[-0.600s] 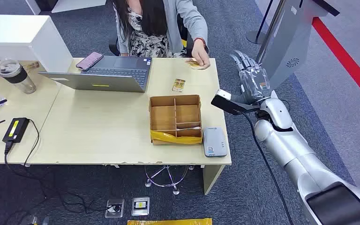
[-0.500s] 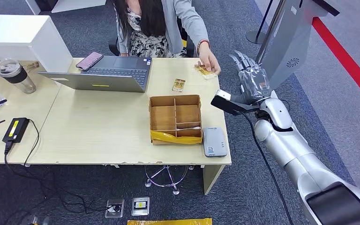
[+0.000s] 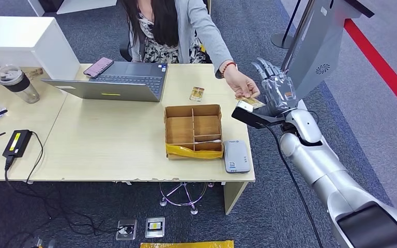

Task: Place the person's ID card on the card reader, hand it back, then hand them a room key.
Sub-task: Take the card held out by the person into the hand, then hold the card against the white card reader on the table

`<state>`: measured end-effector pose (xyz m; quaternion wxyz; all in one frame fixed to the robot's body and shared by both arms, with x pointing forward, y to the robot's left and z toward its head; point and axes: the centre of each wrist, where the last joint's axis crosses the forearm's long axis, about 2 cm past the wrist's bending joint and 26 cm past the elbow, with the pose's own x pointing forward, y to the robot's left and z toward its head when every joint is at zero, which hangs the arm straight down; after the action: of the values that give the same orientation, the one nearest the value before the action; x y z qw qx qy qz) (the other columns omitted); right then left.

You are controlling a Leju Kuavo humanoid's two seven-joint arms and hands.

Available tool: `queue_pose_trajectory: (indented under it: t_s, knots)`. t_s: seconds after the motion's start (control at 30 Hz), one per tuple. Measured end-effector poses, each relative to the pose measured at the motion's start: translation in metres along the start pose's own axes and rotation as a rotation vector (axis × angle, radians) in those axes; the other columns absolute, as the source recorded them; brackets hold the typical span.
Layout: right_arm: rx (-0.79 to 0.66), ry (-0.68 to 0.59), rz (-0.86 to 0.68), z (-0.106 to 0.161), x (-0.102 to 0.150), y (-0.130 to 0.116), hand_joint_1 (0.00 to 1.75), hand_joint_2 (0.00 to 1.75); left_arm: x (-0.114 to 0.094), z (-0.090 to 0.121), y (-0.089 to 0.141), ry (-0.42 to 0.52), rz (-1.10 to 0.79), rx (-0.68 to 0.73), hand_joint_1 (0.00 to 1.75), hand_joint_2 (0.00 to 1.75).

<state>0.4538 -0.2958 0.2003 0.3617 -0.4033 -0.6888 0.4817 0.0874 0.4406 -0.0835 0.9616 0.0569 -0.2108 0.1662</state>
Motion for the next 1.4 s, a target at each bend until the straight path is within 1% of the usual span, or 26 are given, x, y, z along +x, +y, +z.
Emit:
queue_pose_trajectory:
  t_s: [0.1, 0.13, 0.23, 0.27, 0.67, 1.1, 1.4]
  knots:
    - [-0.001, 0.002, -0.002, 0.000, 0.000, 0.000, 0.00, 1.75, 0.000, 0.000, 0.000, 0.000, -0.001, 0.001, 0.00, 0.00]
    - [-0.002, 0.003, -0.002, 0.000, 0.000, 0.000, 0.40, 1.75, 0.000, 0.000, 0.000, 0.000, 0.000, 0.002, 0.00, 0.00]
    - [-0.008, 0.005, -0.004, 0.000, 0.000, 0.000, 1.71, 1.75, 0.000, 0.000, 0.000, 0.000, -0.001, 0.004, 0.00, 0.00]
    - [-0.009, 0.006, -0.006, 0.000, 0.000, 0.000, 1.75, 1.75, 0.000, 0.000, 0.000, 0.000, -0.001, 0.005, 0.00, 0.00]
    - [-0.033, 0.013, -0.031, 0.002, -0.001, 0.000, 1.75, 1.75, -0.001, 0.000, 0.000, 0.002, -0.006, 0.012, 0.00, 0.00]
    - [-0.068, 0.030, -0.051, 0.004, -0.005, -0.010, 1.75, 1.75, -0.003, 0.000, 0.001, 0.010, -0.021, 0.014, 0.00, 0.00]
    - [0.044, 0.027, 0.045, 0.021, -0.016, -0.005, 1.75, 1.75, -0.004, 0.001, 0.004, 0.015, -0.019, 0.020, 0.00, 0.00]
